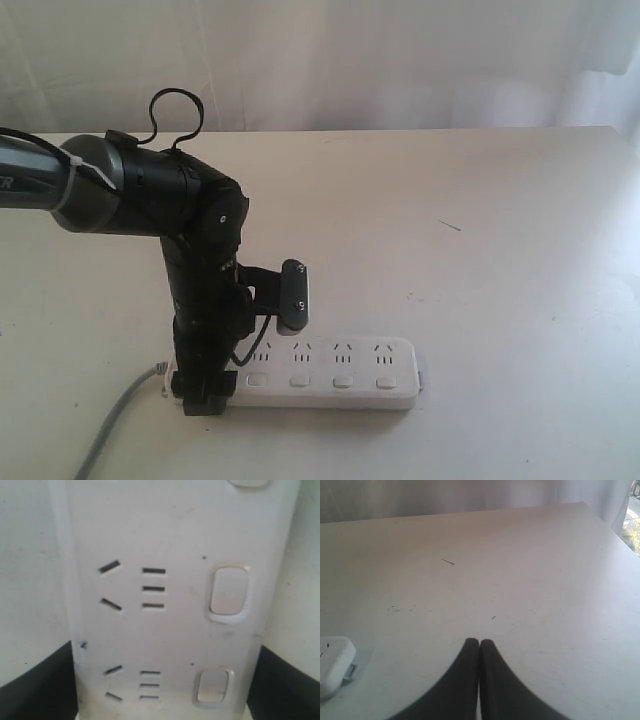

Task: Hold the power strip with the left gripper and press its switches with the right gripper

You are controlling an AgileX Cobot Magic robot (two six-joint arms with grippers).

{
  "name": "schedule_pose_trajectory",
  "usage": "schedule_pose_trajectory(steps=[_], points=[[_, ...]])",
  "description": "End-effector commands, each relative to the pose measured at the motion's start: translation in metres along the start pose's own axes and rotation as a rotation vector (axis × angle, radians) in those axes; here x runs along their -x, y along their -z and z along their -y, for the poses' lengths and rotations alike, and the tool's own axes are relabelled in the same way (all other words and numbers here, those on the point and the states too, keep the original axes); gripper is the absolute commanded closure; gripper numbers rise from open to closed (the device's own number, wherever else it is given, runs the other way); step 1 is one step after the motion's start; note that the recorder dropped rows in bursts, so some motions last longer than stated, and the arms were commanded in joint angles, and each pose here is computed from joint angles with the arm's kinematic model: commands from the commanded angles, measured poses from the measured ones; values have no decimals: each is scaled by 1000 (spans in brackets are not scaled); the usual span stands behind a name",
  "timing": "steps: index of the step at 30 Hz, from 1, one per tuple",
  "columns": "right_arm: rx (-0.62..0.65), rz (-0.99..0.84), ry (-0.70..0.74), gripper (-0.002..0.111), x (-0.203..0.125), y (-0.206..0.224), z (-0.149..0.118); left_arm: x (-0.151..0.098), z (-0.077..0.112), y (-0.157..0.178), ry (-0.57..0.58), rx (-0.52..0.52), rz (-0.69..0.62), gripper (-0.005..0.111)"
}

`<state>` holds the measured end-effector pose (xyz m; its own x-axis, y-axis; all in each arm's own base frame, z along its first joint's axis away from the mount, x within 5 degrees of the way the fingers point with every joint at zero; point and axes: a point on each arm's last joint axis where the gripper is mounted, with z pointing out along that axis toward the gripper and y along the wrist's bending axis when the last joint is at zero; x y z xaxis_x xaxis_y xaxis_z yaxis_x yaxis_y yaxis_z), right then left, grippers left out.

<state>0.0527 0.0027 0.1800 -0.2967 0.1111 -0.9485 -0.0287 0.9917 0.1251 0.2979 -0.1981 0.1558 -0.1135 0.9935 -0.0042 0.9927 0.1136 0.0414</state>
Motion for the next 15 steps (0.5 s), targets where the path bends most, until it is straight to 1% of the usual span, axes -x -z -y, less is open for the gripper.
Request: schedule_pose_trajectory(steps=[1,2,3,5,6,15], points=[[-4,11,2,108,0,0,0,-2,2,3,39,-15,-3,58],[-4,11,2,108,0,0,0,-2,2,3,39,-16,-5,67],[-4,11,2,108,0,0,0,-2,2,3,41,-16,-5,82],[-4,11,2,108,0,0,0,-2,2,3,43,-16,-5,100],[-4,11,2,108,0,0,0,-2,2,3,43,-16,-5,106],[-4,11,2,108,0,0,0,-2,3,3,53,-25,4,106]])
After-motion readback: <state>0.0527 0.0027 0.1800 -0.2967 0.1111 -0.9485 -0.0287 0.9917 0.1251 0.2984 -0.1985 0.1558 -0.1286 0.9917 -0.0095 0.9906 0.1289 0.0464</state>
